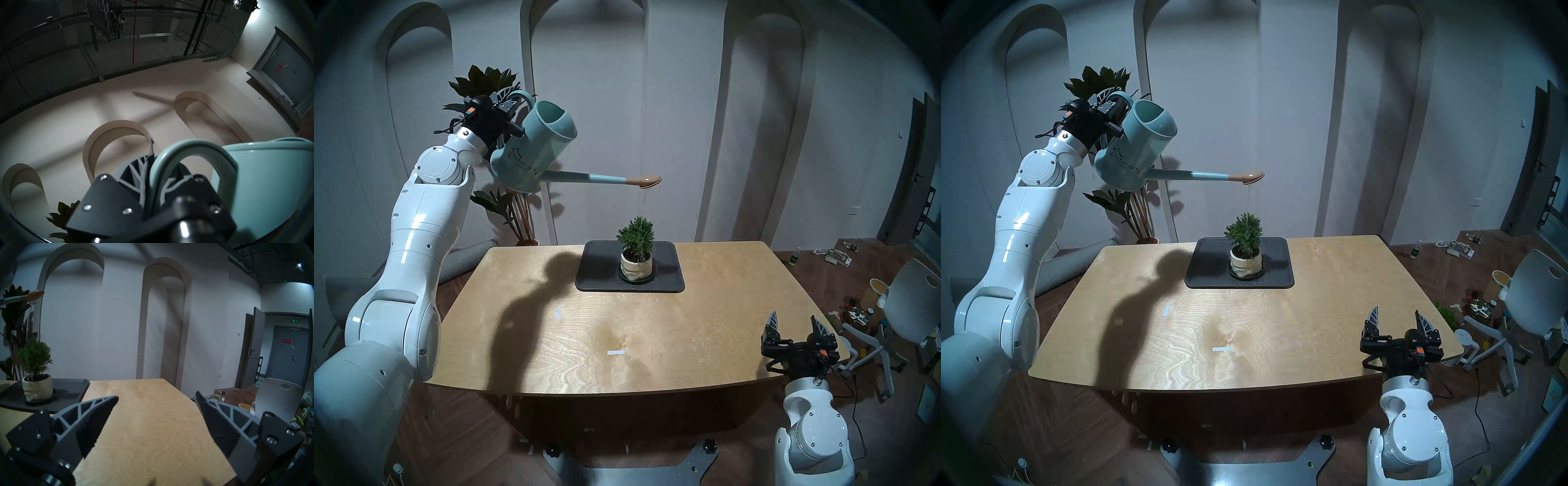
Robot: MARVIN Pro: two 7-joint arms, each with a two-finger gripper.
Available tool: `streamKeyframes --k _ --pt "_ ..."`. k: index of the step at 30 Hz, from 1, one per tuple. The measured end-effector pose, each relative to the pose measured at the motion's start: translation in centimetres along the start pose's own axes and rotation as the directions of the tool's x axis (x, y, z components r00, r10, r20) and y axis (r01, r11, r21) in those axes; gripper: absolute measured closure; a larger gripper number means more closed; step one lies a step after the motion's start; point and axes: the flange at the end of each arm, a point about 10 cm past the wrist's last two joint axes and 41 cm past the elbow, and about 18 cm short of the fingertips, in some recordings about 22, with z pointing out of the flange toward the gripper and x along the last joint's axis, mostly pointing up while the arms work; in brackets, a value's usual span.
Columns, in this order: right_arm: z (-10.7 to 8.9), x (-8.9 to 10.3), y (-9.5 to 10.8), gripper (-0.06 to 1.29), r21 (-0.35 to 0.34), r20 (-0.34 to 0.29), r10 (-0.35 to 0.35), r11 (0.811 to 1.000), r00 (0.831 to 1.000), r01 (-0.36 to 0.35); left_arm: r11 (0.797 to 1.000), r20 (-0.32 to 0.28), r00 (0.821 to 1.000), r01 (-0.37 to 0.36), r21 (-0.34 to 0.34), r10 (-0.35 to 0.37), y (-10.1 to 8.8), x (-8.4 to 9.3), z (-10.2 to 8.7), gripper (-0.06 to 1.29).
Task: Pick up the watering can and pour water into the potted plant, then put the can down
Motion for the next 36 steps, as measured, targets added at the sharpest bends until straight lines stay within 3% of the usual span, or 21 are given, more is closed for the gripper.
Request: streamKeyframes --k 13,25,32,36 --pt "0.0 0.0 0.0 0.00 0.000 0.000 0.000 1.000 1.000 0.000 1.000 0.076 0.997 -0.007 -0.001 0.007 0.6 -2.9 -0.1 1.14" --pt "0.0 0.0 0.0 0.00 0.000 0.000 0.000 1.000 1.000 0.000 1.000 0.028 1.000 0.009 0.021 -0.009 -0.9 -2.3 -0.3 1.14" --pt "0.0 0.0 0.0 0.00 0.000 0.000 0.000 1.000 1.000 0.000 0.988 -0.018 0.991 0.131 0.085 -0.130 -2.8 -2.4 -2.0 1.14" --pt "0.0 0.1 0.0 0.00 0.000 -0.002 0.000 1.000 1.000 0.000 0.959 0.016 0.968 0.244 0.142 -0.249 -3.4 -4.2 -3.6 1.14"
